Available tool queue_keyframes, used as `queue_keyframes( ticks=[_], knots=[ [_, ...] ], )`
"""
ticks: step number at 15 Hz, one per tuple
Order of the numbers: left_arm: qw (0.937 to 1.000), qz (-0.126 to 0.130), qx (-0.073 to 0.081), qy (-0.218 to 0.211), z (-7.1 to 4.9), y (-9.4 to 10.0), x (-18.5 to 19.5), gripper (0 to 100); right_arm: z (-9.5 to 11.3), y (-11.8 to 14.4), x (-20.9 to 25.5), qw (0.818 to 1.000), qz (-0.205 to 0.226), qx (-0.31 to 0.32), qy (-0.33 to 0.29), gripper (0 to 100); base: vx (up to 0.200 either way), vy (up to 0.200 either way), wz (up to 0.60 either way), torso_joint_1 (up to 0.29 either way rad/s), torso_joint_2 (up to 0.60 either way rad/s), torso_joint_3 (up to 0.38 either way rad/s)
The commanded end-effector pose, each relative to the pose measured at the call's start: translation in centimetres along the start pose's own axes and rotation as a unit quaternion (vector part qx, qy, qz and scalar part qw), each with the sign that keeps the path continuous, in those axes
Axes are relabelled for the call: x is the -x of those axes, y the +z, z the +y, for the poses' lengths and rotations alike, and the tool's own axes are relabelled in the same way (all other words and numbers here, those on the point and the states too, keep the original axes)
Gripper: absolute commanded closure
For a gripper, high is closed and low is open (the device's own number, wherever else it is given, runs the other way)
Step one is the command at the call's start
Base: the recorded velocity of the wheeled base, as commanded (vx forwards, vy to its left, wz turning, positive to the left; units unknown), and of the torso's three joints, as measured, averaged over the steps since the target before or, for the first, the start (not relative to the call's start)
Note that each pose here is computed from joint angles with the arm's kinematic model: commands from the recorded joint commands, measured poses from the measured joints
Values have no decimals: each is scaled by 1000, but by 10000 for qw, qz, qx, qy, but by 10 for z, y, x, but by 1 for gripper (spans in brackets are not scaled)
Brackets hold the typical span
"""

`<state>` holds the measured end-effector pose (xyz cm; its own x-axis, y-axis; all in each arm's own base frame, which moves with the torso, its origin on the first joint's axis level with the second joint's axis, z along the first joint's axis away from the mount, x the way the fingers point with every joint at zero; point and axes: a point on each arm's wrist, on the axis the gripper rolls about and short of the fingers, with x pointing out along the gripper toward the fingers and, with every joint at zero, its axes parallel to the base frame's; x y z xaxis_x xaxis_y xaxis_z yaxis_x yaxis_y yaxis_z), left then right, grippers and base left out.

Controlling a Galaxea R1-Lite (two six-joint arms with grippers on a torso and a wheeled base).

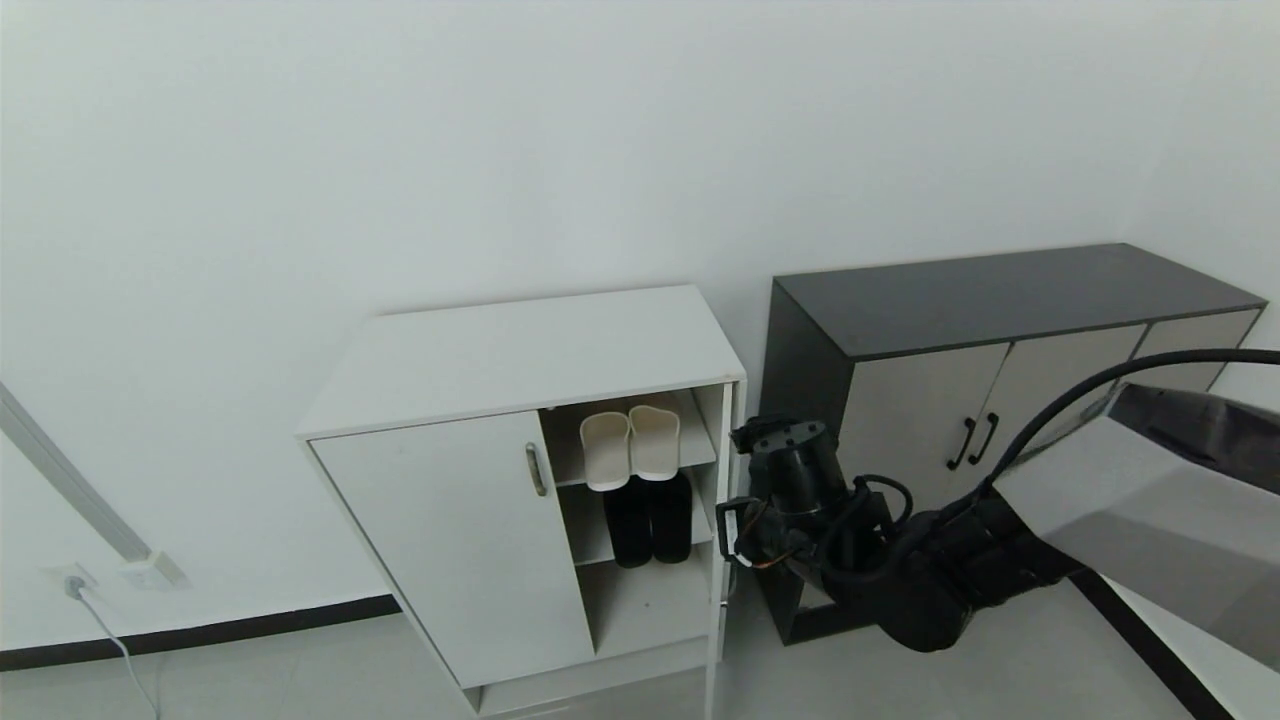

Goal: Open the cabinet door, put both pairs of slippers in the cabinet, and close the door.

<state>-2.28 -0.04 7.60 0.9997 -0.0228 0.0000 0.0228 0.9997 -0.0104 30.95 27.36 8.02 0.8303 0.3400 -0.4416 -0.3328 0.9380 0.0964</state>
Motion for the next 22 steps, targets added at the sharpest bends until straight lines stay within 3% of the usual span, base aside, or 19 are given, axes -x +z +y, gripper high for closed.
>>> queue_keyframes(
  ticks=[1,8,11,17,22],
  knots=[
    [10000,0,2,-1,0,0,0,100,7,5,12,9996,-65,-69,248,100,0,0,0,0,0,0],
    [10000,0,2,-1,0,0,0,100,0,32,51,9981,-435,-105,422,100,0,0,0,0,0,0],
    [10000,0,2,-1,0,0,0,100,3,31,52,9980,-423,-49,460,100,0,0,0,0,0,0],
    [10000,0,2,-1,0,0,0,100,6,21,54,9977,-271,60,616,100,0,0,600,4,4,3],
    [10000,0,-6,6,0,0,0,100,-4,20,52,9964,-580,241,568,100,0,0,0,0,0,0]
  ],
)
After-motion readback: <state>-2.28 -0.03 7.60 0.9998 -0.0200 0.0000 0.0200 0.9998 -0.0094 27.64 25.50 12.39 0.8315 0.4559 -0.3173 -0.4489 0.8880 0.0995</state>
